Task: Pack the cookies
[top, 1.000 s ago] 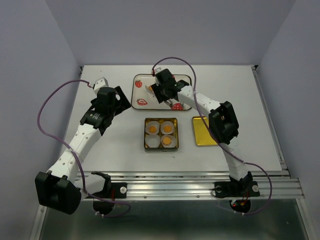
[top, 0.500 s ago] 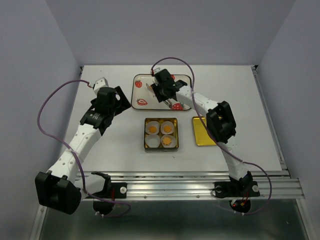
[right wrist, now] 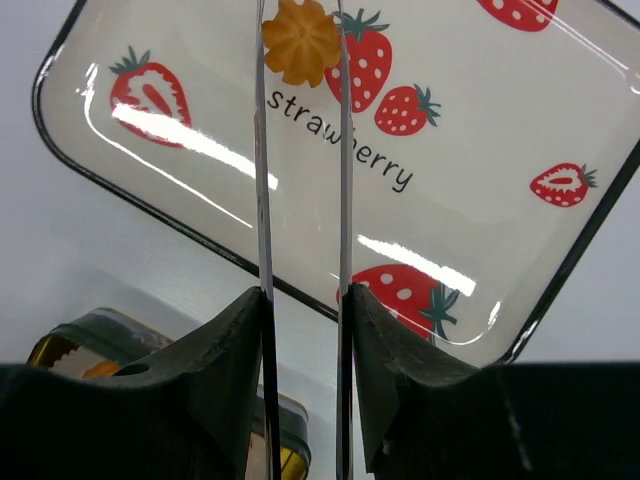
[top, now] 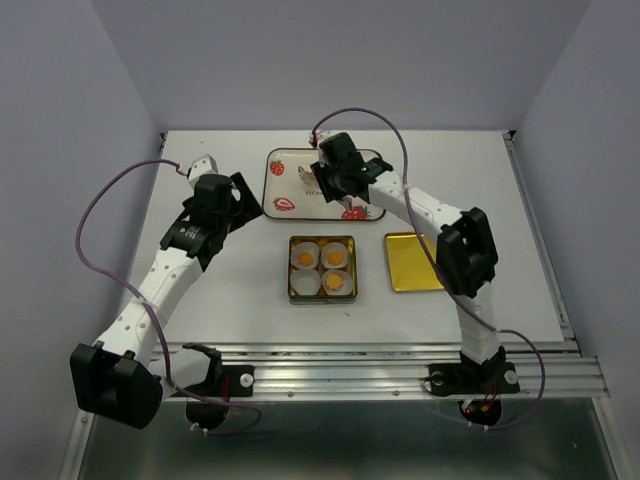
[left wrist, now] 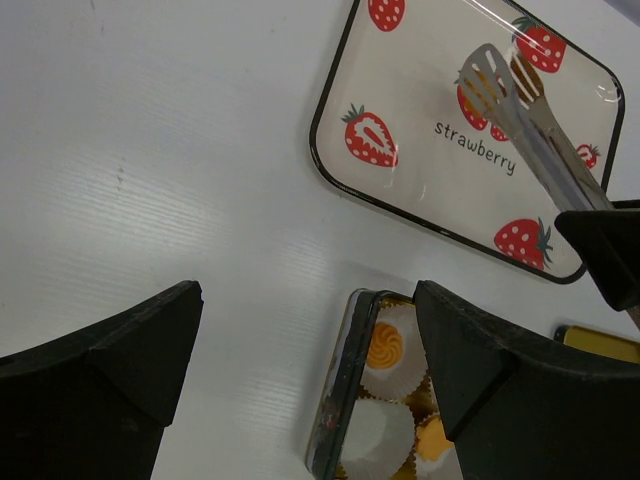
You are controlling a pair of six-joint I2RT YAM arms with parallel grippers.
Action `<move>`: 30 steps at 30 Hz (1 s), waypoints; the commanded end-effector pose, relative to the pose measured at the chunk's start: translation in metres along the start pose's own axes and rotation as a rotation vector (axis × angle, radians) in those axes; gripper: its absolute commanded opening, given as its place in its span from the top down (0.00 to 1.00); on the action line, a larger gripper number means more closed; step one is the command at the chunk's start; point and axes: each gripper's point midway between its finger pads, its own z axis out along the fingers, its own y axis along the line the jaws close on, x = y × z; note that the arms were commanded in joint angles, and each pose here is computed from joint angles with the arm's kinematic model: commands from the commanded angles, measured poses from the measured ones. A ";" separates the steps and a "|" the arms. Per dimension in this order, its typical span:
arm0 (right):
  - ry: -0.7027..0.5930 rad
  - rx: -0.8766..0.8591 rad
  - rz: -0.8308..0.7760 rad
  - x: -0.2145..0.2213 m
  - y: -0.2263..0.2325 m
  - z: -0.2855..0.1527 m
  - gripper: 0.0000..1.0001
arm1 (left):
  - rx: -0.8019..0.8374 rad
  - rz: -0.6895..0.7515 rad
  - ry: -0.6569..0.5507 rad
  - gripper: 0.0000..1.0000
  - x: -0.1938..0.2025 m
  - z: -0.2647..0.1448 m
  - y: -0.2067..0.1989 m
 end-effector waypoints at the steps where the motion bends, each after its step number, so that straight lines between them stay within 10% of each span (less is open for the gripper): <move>1: -0.188 -0.046 0.042 -0.052 -0.004 -0.053 0.63 | 0.042 -0.003 -0.026 0.01 -0.007 -0.002 -0.010; 30: -0.045 -0.447 0.016 0.108 0.102 -0.229 0.63 | 0.081 -0.002 -0.021 0.01 -0.005 -0.010 -0.015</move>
